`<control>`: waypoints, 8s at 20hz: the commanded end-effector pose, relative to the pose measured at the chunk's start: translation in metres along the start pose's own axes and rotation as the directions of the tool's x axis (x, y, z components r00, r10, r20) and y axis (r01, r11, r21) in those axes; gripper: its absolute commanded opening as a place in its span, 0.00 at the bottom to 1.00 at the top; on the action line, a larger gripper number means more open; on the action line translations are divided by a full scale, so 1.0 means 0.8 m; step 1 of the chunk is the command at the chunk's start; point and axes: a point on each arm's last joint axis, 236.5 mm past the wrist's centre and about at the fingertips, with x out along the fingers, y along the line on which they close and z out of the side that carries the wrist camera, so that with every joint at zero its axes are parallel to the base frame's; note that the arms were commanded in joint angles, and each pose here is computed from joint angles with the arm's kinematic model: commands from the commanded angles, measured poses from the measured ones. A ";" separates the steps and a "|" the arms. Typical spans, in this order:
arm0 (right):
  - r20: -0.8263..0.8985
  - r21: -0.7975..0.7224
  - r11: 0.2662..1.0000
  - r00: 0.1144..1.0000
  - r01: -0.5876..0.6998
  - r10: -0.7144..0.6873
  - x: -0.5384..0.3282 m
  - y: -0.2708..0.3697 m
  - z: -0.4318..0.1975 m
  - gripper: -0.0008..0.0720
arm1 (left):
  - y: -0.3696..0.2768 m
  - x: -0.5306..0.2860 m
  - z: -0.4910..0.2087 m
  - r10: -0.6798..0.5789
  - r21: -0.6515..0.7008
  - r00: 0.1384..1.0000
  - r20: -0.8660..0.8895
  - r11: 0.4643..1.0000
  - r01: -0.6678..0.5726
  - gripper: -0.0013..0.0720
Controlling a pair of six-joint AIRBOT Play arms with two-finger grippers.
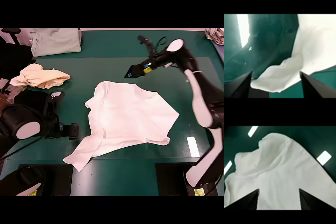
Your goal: Fold the shirts.
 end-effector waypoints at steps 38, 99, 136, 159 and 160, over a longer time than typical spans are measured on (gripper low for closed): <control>-0.250 0.135 0.756 0.760 0.641 -0.600 -0.125 -0.135 -0.071 0.03 | 0.030 0.059 -0.028 0.044 0.181 0.996 -0.079 0.983 -0.030 0.99; 0.102 0.218 0.661 0.656 0.718 -0.747 -0.347 -0.007 -0.097 0.04 | 0.041 -0.055 0.211 0.146 0.168 0.942 0.303 0.965 -0.203 0.05; 0.514 0.047 0.644 0.534 0.764 -0.671 -0.438 0.178 -0.061 0.04 | 0.016 -0.333 0.148 -0.171 0.048 0.703 0.691 0.980 0.192 0.05; 0.236 0.148 0.711 0.674 0.687 -0.700 -0.191 -0.166 0.017 0.04 | 0.122 0.010 0.402 0.327 -0.206 0.867 0.377 0.942 -0.266 0.05; 0.248 0.124 0.713 0.674 0.690 -0.696 -0.185 -0.168 0.029 0.05 | 0.125 0.012 0.407 0.314 -0.215 0.867 0.387 0.945 -0.246 0.05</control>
